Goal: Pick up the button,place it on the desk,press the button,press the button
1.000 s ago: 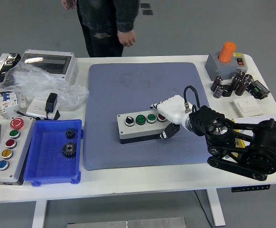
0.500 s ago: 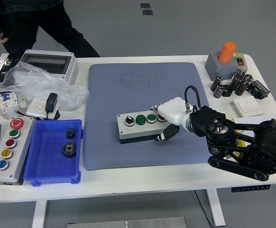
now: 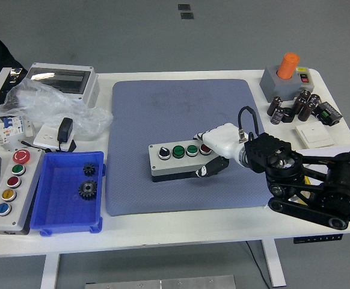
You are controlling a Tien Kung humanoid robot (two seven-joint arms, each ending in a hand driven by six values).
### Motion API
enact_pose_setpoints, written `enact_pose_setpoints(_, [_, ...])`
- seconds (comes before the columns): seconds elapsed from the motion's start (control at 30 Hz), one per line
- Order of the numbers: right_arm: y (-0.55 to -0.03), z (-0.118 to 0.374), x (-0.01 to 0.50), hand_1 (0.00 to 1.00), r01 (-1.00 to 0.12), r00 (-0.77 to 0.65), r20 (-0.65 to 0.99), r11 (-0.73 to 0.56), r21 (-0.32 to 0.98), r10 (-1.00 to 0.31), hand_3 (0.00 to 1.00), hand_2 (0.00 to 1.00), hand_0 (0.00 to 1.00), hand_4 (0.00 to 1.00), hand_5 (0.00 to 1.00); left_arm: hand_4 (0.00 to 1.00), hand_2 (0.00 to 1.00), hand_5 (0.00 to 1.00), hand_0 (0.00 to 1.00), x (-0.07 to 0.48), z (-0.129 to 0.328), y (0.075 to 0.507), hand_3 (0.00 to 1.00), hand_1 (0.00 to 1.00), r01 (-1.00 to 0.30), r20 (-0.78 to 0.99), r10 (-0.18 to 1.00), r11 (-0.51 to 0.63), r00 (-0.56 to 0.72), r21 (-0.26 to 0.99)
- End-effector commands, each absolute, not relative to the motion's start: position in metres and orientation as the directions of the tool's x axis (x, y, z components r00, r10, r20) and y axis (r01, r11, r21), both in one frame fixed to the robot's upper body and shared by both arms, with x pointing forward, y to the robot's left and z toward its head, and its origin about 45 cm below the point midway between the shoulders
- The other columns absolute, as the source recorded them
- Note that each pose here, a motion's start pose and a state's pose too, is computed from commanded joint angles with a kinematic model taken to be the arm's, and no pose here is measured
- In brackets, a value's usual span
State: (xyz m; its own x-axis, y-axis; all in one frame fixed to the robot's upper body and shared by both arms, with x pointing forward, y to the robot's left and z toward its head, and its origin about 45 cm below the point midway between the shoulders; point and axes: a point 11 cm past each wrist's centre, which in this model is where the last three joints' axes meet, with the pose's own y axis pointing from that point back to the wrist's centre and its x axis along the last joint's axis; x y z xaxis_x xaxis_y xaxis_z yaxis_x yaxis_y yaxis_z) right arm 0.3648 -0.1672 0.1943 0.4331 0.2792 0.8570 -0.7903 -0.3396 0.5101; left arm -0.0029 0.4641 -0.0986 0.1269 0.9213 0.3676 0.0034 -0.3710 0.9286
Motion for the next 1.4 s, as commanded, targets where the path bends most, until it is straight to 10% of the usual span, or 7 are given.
enact_pose_setpoints(1.2, [-0.215, 0.253, 0.339, 0.718, -0.911, 0.278, 0.938, -0.251, 0.326, 0.209, 0.875, 0.771, 0.713, 0.998, 0.771, 0.574, 0.629, 0.374, 0.671, -0.009, -0.099, 0.465, 0.637, 0.702, 0.013, 0.376, 0.918, -0.381, 0.126, 0.925])
enact_pose_setpoints(1.23, [-0.22, 0.251, 0.338, 0.489, -0.912, 0.284, 0.931, -0.234, 0.336, 0.231, 0.871, 0.4, 0.498, 0.857, 0.381, 0.574, 0.629, 0.373, 0.671, -0.009, -0.098, 0.465, 0.637, 0.702, 0.012, 0.377, 0.918, -0.382, 0.125, 0.924])
enact_pose_setpoints(1.4, [-0.233, 0.243, 0.335, 0.489, -0.9, 0.325, 0.903, -0.201, 0.387, 0.283, 0.871, 0.4, 0.498, 0.857, 0.381, 0.574, 0.629, 0.373, 0.671, -0.007, -0.098, 0.467, 0.637, 0.702, 0.01, 0.379, 0.917, -0.383, 0.125, 0.924])
